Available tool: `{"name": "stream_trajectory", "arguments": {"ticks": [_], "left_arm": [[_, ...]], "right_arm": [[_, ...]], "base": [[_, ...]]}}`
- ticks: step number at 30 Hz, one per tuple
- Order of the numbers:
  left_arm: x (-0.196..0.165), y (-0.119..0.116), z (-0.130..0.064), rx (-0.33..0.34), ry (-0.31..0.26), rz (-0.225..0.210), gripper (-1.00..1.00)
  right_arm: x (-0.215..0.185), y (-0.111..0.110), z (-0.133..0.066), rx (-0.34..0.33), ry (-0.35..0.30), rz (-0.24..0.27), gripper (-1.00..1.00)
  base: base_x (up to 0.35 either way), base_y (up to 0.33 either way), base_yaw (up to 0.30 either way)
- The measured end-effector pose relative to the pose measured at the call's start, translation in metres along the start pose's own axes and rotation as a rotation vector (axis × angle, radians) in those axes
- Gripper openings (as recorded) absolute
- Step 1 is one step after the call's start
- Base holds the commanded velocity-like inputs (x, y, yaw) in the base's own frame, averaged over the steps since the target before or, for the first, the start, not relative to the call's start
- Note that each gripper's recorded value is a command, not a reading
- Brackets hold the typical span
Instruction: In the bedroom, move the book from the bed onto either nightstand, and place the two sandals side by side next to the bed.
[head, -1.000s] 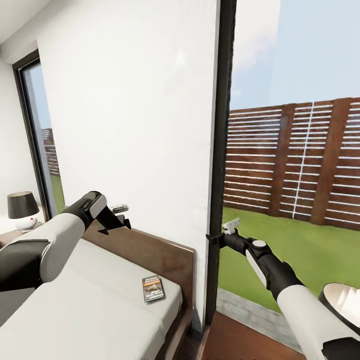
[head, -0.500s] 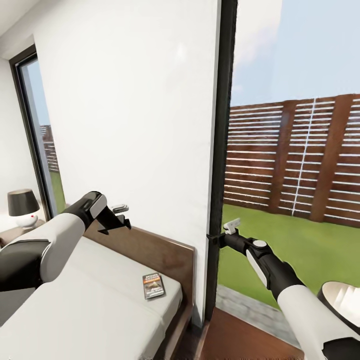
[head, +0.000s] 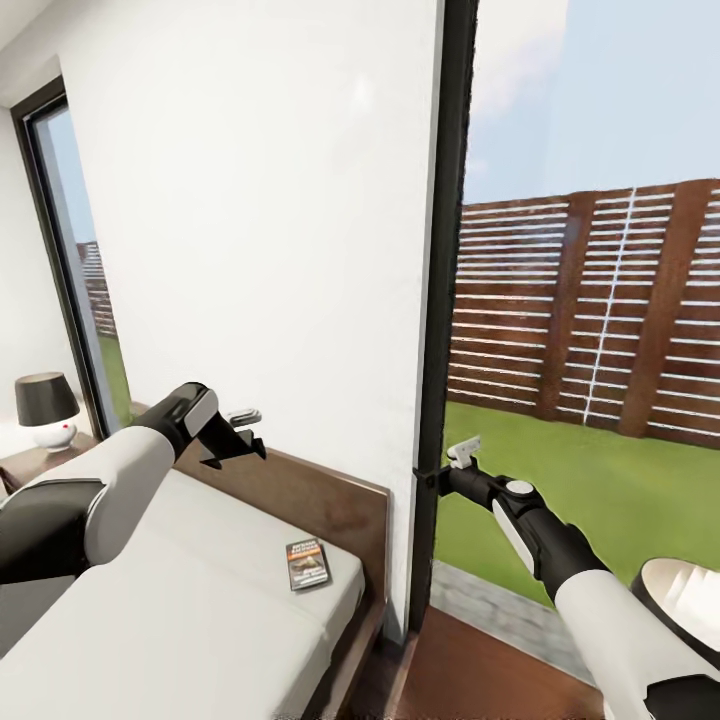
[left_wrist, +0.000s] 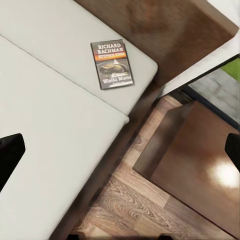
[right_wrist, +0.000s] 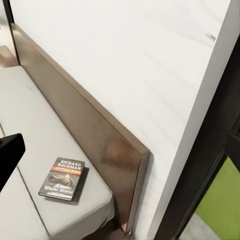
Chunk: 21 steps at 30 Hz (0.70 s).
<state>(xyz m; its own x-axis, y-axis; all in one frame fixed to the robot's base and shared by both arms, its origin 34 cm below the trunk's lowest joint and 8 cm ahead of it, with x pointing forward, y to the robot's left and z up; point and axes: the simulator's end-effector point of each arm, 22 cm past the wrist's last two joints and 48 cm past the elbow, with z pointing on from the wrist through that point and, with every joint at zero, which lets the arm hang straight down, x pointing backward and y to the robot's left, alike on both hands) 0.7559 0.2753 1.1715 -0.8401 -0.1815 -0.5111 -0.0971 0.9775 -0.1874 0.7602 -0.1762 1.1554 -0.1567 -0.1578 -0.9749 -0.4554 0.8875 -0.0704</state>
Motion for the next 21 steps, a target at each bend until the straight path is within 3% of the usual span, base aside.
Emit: {"name": "stream_trajectory", "arguments": {"ticks": [14, 21], "left_arm": [[0.004, 0.001, 0.015, -0.002, 0.017, -0.001, 1.00], [-0.002, -0.001, 0.032, -0.002, -0.041, -0.008, 1.00]], "right_arm": [[0.014, -0.001, 0.006, -0.002, 0.021, 0.010, 1.00], [0.021, -0.001, 0.009, -0.003, 0.031, 0.014, 1.00]], "base": [[0.000, 0.000, 0.000], [0.000, 0.000, 0.000]]}}
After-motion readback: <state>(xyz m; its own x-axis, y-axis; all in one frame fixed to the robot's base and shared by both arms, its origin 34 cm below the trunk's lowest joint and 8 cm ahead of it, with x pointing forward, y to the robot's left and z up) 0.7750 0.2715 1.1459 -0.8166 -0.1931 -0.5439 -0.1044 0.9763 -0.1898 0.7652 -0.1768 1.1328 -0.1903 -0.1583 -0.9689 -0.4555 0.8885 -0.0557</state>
